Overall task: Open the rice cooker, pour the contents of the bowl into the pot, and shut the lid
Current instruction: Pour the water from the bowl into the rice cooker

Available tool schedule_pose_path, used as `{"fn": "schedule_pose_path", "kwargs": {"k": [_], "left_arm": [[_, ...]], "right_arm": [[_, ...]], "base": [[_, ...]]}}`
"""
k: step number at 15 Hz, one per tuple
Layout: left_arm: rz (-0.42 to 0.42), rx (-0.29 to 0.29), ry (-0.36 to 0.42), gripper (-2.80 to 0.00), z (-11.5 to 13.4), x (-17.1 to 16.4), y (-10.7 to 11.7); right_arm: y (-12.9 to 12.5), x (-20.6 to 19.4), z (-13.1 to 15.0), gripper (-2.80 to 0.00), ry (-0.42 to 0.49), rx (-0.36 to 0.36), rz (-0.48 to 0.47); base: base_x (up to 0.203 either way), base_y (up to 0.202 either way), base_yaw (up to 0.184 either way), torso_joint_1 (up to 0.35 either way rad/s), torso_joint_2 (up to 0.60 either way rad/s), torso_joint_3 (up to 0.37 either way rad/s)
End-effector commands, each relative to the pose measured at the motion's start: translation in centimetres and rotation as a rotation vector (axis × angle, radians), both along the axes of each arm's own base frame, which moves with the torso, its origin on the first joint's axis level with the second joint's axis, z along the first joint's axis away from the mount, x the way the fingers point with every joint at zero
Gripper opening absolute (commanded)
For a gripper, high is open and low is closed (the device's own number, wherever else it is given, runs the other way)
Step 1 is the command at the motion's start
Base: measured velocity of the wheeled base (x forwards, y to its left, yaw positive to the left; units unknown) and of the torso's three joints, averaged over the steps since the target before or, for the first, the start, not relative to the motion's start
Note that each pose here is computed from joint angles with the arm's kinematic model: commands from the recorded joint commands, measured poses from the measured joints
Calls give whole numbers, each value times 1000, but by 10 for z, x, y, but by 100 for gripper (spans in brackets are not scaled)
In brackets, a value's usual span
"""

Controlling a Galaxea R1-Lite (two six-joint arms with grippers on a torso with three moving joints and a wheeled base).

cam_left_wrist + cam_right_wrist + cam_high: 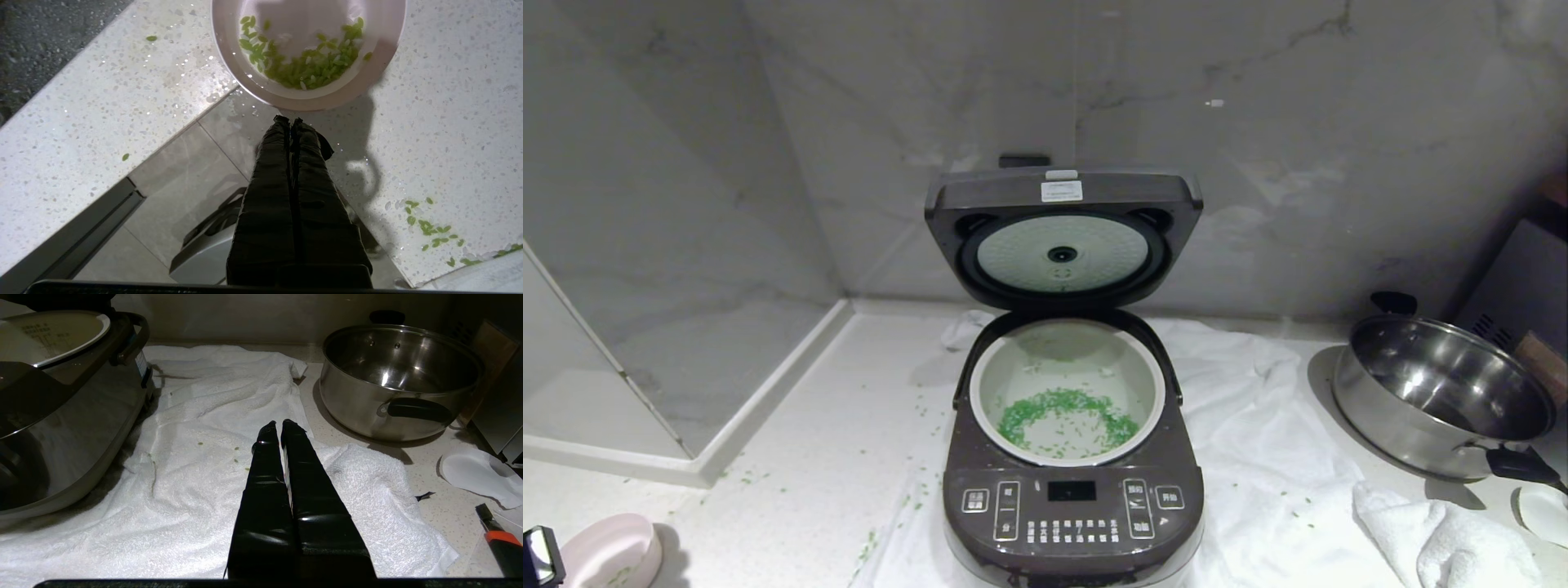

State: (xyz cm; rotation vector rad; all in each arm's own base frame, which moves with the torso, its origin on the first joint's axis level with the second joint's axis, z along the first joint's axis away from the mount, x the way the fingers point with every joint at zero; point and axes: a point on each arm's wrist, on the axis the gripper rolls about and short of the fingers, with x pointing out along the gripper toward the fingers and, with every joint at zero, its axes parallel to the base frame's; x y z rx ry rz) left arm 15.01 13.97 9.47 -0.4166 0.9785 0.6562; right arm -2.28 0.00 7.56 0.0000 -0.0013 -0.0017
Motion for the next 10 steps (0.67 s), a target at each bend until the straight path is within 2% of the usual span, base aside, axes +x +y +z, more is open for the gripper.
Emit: {"fn": "schedule_pose_path", "kwargs": {"k": [1, 5, 6, 10], "left_arm": [[10, -4, 21, -280, -4, -2, 7], [20, 14, 11, -280, 0, -7, 14], [15, 8, 2, 0, 0, -8, 13], [31, -35, 28, 0, -13, -3, 23]], "right_arm": [[0, 0, 0, -280, 0, 0, 0], [0, 0, 0, -280, 0, 0, 0], [0, 0, 0, -280, 0, 0, 0], [0, 0, 0, -280, 0, 0, 0]], "base": [[0, 0, 0, 0, 0, 0], [0, 0, 0, 0, 0, 0], [0, 0, 0, 0, 0, 0], [0, 0, 0, 0, 0, 0]]}}
